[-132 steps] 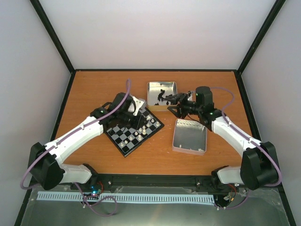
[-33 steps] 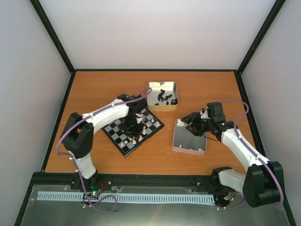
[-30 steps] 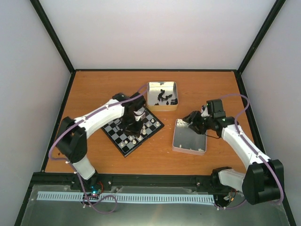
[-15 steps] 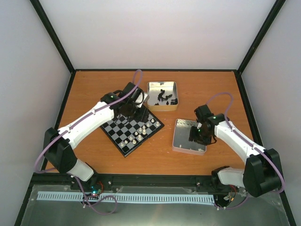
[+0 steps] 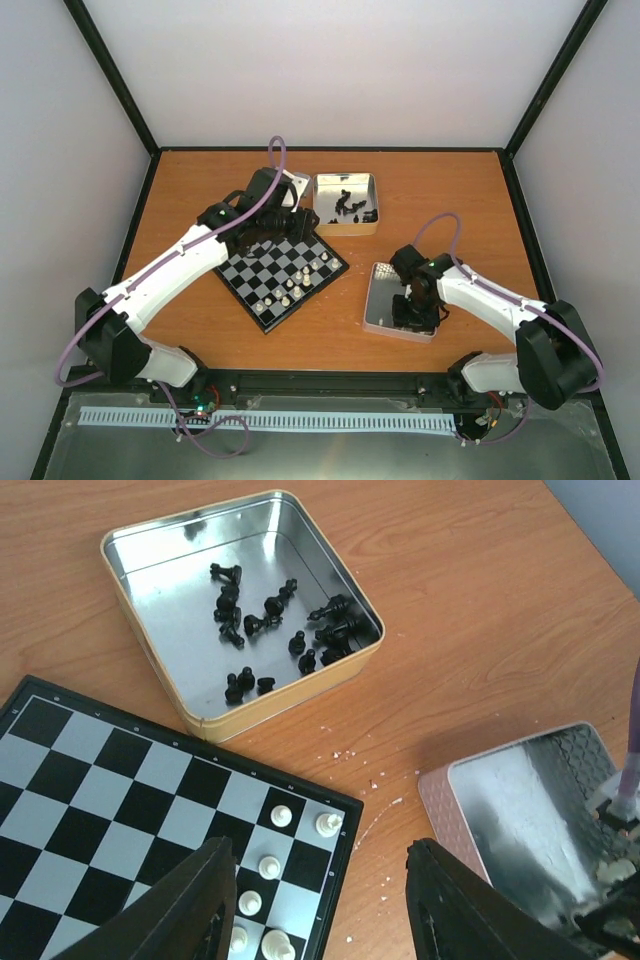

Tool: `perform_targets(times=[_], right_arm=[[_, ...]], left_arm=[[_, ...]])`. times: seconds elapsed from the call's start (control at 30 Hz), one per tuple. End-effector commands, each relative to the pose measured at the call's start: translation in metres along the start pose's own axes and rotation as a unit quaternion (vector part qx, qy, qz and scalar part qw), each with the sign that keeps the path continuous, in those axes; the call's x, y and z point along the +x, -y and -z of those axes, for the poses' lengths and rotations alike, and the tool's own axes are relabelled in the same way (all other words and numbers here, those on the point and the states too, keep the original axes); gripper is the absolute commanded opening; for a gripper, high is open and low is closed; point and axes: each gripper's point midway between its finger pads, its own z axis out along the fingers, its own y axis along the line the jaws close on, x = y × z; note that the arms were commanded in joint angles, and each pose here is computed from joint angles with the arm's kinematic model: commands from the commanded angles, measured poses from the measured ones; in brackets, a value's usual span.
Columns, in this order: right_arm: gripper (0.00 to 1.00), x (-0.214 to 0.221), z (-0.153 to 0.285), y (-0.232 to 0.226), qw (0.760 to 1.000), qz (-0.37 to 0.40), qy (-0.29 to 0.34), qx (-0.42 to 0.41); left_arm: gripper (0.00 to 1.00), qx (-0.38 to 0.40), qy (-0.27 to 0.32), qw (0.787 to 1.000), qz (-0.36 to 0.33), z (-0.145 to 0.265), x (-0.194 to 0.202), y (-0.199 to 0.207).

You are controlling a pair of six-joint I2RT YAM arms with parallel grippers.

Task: Set up the chess pieces on the board
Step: Move the storage box to the center of the board.

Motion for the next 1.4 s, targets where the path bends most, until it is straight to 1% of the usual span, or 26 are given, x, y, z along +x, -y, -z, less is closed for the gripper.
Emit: perform_targets(times=[0.0,0.17,0.47,0.6,0.83,1.0,1.1,1.17,1.27,1.37], right_arm=[[0.45,0.017,-0.008,-0.009,1.000,0.011,-0.028,-0.009],[0.45,0.030,-0.022,-0.005,0.999,0.017,-0.047,0.005],[0.41,0.012,-0.040,0.000,0.999,0.024,-0.023,0.038],[0.37,-0.007,-0.039,-0.002,0.999,0.025,0.023,0.043],[0.28,-0.058,-0.012,-0.016,0.989,0.028,0.138,0.048],[0.25,-0.071,-0.002,-0.015,0.984,0.026,0.165,0.063],[0.28,-0.074,0.004,-0.025,0.983,0.047,0.171,0.042],[0.33,-0.071,0.003,-0.029,0.985,0.058,0.157,0.033],[0.41,-0.062,-0.002,-0.024,0.989,0.059,0.132,0.042],[0.43,-0.056,-0.003,-0.017,0.989,0.061,0.124,0.054]], left_arm=[[0.47,-0.005,0.027,1.000,-0.013,0.000,-0.011,0.000],[0.47,-0.015,0.029,0.999,-0.016,-0.001,-0.012,-0.003],[0.47,-0.035,0.032,0.999,-0.024,-0.004,-0.019,-0.009],[0.47,-0.047,0.044,0.998,-0.021,-0.002,-0.025,-0.012],[0.47,-0.072,0.067,0.995,0.007,0.001,-0.027,-0.025],[0.48,-0.096,0.078,0.991,0.041,0.001,-0.023,-0.049],[0.48,-0.088,0.083,0.991,0.063,-0.002,-0.025,-0.060],[0.48,-0.085,0.081,0.991,0.069,-0.005,-0.027,-0.065],[0.48,-0.089,0.078,0.990,0.071,-0.008,-0.027,-0.068],[0.48,-0.086,0.077,0.991,0.073,-0.010,-0.024,-0.069]])
